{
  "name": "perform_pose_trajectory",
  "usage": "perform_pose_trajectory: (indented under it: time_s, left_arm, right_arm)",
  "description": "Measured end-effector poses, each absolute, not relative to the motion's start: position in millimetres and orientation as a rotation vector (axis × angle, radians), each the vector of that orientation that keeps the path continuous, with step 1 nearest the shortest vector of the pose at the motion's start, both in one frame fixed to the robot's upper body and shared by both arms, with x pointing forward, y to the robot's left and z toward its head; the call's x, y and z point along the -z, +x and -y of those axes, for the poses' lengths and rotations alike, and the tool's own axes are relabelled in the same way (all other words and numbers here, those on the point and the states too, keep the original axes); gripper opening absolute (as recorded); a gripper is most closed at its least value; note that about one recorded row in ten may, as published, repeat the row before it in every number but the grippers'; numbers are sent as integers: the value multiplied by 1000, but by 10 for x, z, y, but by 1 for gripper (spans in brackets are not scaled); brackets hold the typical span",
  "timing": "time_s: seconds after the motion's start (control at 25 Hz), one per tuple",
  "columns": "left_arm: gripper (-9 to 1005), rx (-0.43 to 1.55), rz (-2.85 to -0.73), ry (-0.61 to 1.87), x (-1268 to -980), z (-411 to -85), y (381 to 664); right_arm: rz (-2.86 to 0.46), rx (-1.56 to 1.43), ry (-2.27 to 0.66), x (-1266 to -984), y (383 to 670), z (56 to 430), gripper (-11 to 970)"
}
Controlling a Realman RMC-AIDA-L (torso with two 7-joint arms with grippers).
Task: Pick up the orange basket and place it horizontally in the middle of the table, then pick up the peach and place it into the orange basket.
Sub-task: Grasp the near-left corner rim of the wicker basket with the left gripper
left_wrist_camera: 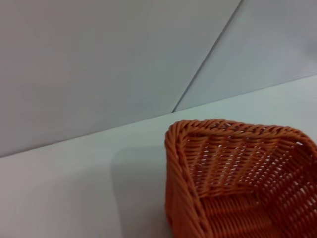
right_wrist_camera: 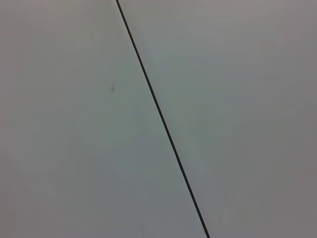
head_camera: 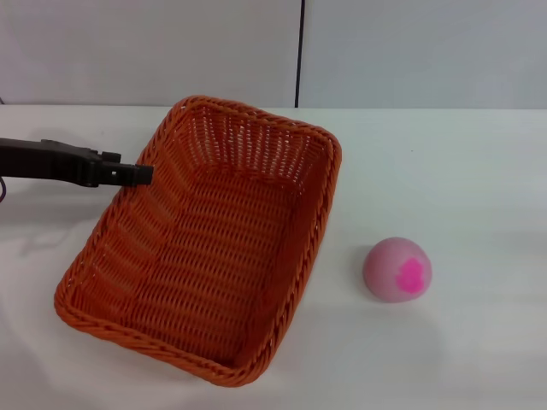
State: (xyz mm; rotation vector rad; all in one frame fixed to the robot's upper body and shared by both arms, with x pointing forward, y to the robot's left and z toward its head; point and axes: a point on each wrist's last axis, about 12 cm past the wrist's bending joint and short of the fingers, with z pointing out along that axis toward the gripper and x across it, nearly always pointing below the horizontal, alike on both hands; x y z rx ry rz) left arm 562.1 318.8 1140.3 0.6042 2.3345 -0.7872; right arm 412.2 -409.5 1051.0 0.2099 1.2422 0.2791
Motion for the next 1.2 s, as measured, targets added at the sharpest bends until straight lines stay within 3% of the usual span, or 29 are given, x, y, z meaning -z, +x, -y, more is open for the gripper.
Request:
perform_pose_trajectory:
  time_s: [1.04,1.2]
  left_arm:
    - [694,750,-2398,673,-11229,-3053,5661]
    - [558,756,-2391,668,-11250,-3039,5682]
  right_arm:
    - [-1242,-280,209,-10512,4128,4094,601]
    - [-1241,-277,212,-10512,4123,4098,601]
